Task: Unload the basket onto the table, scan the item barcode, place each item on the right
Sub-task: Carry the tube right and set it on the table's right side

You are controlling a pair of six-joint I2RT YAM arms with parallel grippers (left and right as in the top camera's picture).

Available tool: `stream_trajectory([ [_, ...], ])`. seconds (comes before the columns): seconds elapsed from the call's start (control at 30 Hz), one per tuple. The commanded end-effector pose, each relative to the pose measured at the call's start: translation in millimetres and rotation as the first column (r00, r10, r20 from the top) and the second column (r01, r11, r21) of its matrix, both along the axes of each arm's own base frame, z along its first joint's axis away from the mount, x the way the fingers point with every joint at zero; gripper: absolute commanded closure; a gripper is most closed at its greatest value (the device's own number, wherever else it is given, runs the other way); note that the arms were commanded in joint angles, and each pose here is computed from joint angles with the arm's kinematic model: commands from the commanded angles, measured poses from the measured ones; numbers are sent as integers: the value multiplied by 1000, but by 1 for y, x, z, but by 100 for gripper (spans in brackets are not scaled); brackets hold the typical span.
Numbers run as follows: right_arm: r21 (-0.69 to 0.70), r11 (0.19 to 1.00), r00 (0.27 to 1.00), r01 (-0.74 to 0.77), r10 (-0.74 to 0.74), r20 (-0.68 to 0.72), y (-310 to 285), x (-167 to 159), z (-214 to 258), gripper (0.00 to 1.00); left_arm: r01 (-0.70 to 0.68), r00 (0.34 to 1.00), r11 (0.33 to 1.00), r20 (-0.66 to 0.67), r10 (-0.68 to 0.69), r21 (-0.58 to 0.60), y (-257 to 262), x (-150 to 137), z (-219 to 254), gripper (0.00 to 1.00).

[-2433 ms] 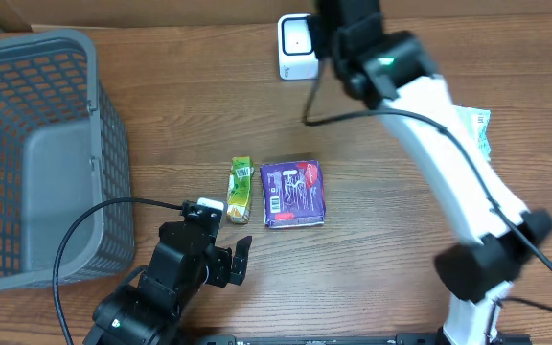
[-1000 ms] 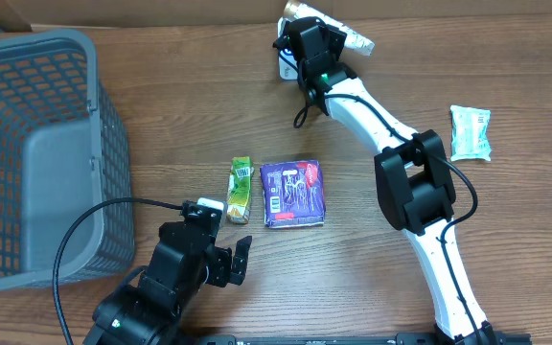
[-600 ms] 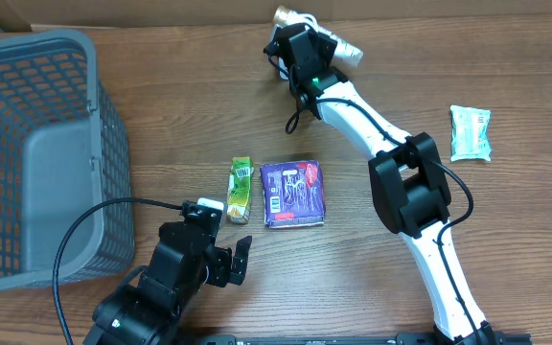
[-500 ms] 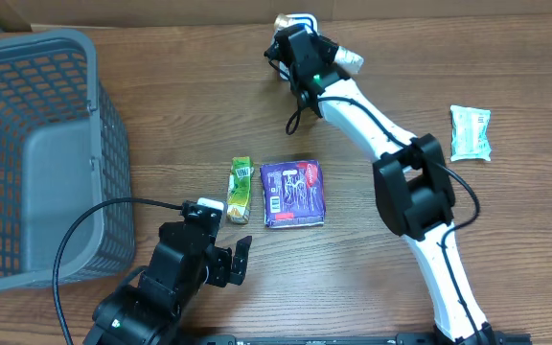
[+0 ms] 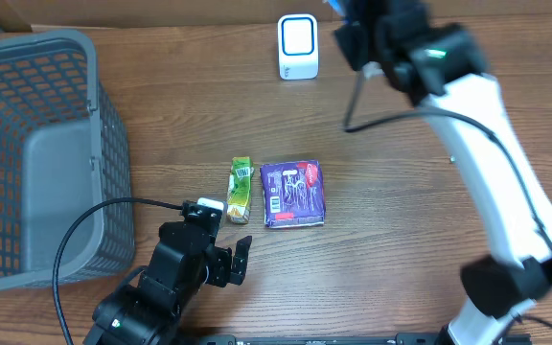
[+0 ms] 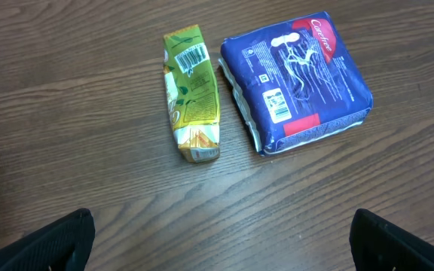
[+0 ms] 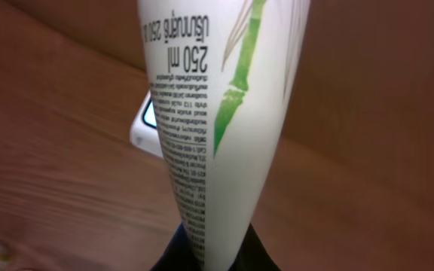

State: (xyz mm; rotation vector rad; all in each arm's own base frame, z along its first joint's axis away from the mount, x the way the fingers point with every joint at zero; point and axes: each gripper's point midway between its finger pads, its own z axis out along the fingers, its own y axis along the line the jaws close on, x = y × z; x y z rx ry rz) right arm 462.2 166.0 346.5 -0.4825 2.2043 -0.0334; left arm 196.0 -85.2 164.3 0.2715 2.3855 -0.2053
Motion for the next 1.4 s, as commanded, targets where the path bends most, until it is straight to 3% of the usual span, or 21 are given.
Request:
stream_trajectory([
  [0.0, 344, 879, 943, 330, -288, -168, -29, -19, 10, 96, 10, 1000, 1000, 9, -10, 18, 1, 0, 0, 0],
  [0.13, 339, 728, 797, 596, -486, -357, -85, -35, -18, 96, 10, 1000, 1000, 9, -10, 18, 1, 0, 0, 0],
  [0.23, 293, 561, 627, 774, -617, -476, -131, -46, -46, 96, 10, 1000, 1000, 9, -10, 18, 1, 0, 0, 0],
  [0.33, 228, 341, 409, 912, -711, -572, -178, -57, -81, 96, 10, 1000, 1000, 9, -10, 18, 1, 0, 0, 0],
  [0.47, 124, 89, 149, 988, -749, -646, -228, -77, -135, 96, 10, 1000, 1000, 9, -10, 18, 1, 0, 0, 0],
  [0.53, 80, -1, 53, 997, -748, -662, -249, -86, -163, 96, 10, 1000, 1000, 9, -10, 18, 1, 0, 0, 0],
  [0.7, 13, -141, -94, 990, -728, -679, -282, -109, -221, 96, 10, 1000, 1000, 9, -10, 18, 1, 0, 0, 0],
  [0.8, 0, -173, -126, 985, -723, -680, -293, -117, -243, 96, 10, 1000, 1000, 9, -10, 18, 1, 0, 0, 0],
  [0.97, 36, -186, -117, 982, -746, -656, -304, -114, -260, 94, 10, 1000, 1000, 9, -10, 18, 1, 0, 0, 0],
  [1.1, 72, -146, -70, 987, -779, -622, -311, -105, -260, 63, 10, 1000, 1000, 9, -10, 18, 1, 0, 0, 0],
  [1.17, 79, -104, -34, 991, -789, -613, -312, -101, -259, 38, 10, 1000, 1000, 9, -10, 18, 1, 0, 0, 0],
  [1.23, 77, -39, 16, 996, -797, -603, -313, -98, -258, 22, 10, 1000, 1000, 9, -10, 18, 1, 0, 0, 0],
  [1.37, 107, 133, 170, 985, -752, -636, -299, -84, -246, 5, 10, 1000, 1000, 9, -10, 18, 1, 0, 0, 0],
])
